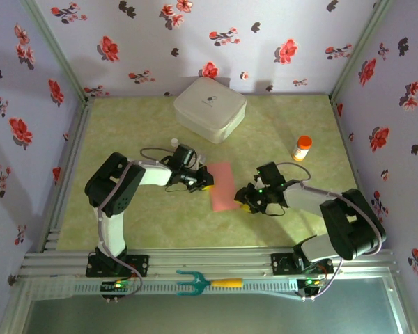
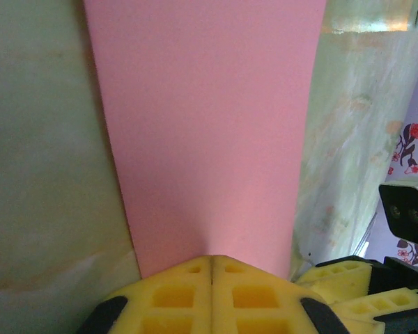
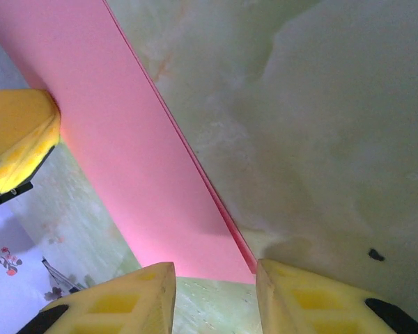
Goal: Fold a paper plane with a square sheet of paper (pick it up from the middle)
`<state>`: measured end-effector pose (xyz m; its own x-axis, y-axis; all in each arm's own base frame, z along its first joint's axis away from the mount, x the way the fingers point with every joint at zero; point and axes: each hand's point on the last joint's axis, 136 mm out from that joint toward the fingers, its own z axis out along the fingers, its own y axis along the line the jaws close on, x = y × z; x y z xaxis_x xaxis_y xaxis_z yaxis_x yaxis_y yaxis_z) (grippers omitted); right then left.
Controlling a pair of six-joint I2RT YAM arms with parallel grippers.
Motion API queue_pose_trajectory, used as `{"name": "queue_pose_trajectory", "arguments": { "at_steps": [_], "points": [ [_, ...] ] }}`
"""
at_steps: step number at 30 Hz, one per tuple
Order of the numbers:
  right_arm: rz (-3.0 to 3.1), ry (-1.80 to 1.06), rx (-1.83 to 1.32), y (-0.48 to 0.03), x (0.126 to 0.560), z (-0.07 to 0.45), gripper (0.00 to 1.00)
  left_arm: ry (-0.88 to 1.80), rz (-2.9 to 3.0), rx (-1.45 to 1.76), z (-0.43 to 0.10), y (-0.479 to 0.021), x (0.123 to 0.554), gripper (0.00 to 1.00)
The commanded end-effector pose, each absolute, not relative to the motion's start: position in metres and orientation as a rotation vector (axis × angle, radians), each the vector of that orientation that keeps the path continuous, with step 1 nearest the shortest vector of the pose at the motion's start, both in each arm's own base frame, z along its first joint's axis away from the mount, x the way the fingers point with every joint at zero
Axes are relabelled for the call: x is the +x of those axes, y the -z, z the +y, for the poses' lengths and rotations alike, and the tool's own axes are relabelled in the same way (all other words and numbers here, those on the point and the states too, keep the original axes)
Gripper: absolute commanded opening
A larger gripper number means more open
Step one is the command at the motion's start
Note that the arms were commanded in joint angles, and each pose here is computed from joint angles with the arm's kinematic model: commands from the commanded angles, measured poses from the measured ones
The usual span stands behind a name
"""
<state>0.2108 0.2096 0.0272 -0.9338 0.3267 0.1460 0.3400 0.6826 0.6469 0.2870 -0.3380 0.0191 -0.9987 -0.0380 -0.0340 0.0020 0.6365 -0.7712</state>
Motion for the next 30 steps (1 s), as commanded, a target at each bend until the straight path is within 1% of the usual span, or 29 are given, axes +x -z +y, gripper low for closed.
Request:
{"name": "queue_pose_trajectory", "arguments": {
  "at_steps": [1, 19, 30],
  "points": [
    [-2.851, 1.116, -0.567, -0.025, 0.209, 0.212, 0.36, 1.261, 2.85, -0.067, -0.329, 0.002, 0.282, 0.07],
    [-2.88, 1.007, -0.533, -0.025, 0.2, 0.204, 0.38, 1.25, 2.861, -0.075, -0.329, 0.003, 0.282, 0.05],
    [-2.866, 1.15, -0.526, -0.032, 0.216, 0.221, 0.34, 1.25, 2.866, -0.075, -0.329, 0.005, 0.282, 0.05]
  ]
}}
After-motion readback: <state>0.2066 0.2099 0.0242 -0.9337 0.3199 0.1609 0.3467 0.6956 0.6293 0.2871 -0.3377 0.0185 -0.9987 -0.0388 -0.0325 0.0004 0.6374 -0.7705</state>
